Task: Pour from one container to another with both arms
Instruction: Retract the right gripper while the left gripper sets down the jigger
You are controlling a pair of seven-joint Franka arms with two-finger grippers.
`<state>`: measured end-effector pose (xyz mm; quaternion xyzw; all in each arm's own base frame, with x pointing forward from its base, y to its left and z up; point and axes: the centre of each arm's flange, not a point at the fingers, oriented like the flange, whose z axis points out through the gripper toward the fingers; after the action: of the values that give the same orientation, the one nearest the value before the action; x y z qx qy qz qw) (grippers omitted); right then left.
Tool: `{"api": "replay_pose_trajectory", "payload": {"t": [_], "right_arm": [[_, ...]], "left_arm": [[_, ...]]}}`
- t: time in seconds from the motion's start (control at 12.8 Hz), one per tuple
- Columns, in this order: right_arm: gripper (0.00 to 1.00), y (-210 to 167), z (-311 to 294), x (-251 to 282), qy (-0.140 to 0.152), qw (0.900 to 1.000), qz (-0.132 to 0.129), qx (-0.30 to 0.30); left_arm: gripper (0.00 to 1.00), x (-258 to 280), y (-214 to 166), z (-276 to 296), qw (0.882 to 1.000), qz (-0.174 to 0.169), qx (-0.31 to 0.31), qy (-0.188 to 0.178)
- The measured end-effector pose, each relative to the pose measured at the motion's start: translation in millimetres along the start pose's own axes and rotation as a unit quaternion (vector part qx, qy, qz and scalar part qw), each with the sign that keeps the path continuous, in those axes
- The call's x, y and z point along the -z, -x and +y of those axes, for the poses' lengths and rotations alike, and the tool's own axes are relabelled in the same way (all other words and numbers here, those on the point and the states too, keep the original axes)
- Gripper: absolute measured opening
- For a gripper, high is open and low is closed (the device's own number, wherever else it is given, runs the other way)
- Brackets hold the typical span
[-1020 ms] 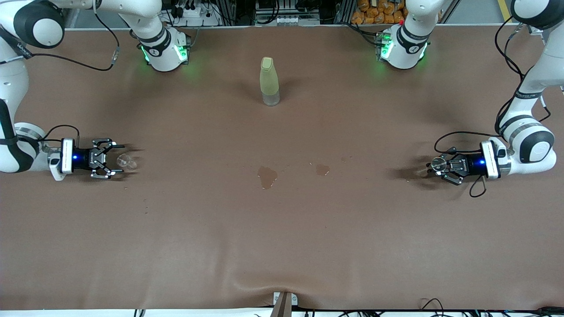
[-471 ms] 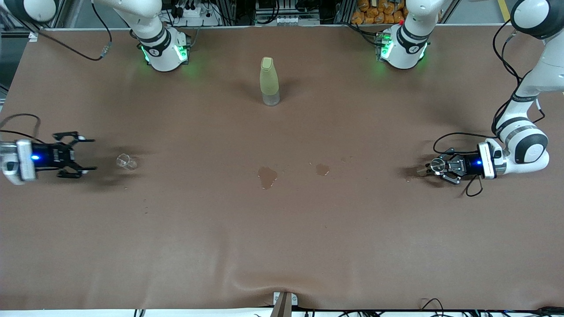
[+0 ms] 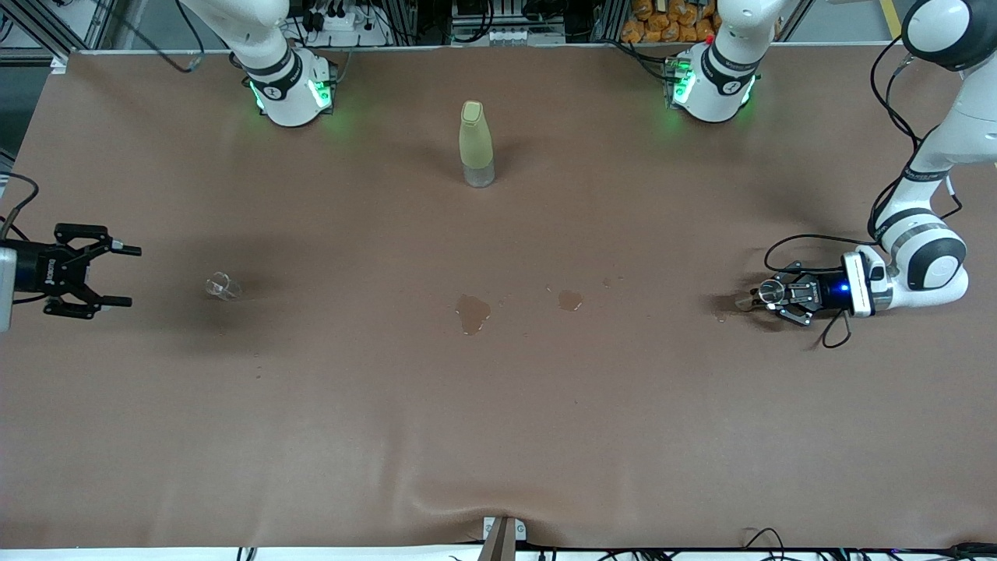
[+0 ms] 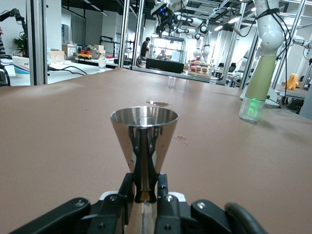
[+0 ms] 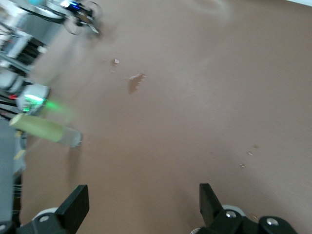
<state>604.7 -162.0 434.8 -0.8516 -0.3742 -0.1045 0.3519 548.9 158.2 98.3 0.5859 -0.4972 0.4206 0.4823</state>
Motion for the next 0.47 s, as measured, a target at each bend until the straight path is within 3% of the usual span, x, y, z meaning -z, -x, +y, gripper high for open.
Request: {"api": "replay_pose_trajectory", "payload": {"t": [0.31, 0.47], "right_arm": [[1.0, -49, -49, 3, 0.047, 0.994, -0.046, -0.09], [1.0, -71, -76, -6, 0.063, 0.984, -0.061, -0.158]], "left_arm": [[0.34, 0, 3, -2, 1.0, 0.001, 0.0, 0.0], [0.41, 1, 2, -3, 1.0, -0.001, -0.002, -0.001]]}}
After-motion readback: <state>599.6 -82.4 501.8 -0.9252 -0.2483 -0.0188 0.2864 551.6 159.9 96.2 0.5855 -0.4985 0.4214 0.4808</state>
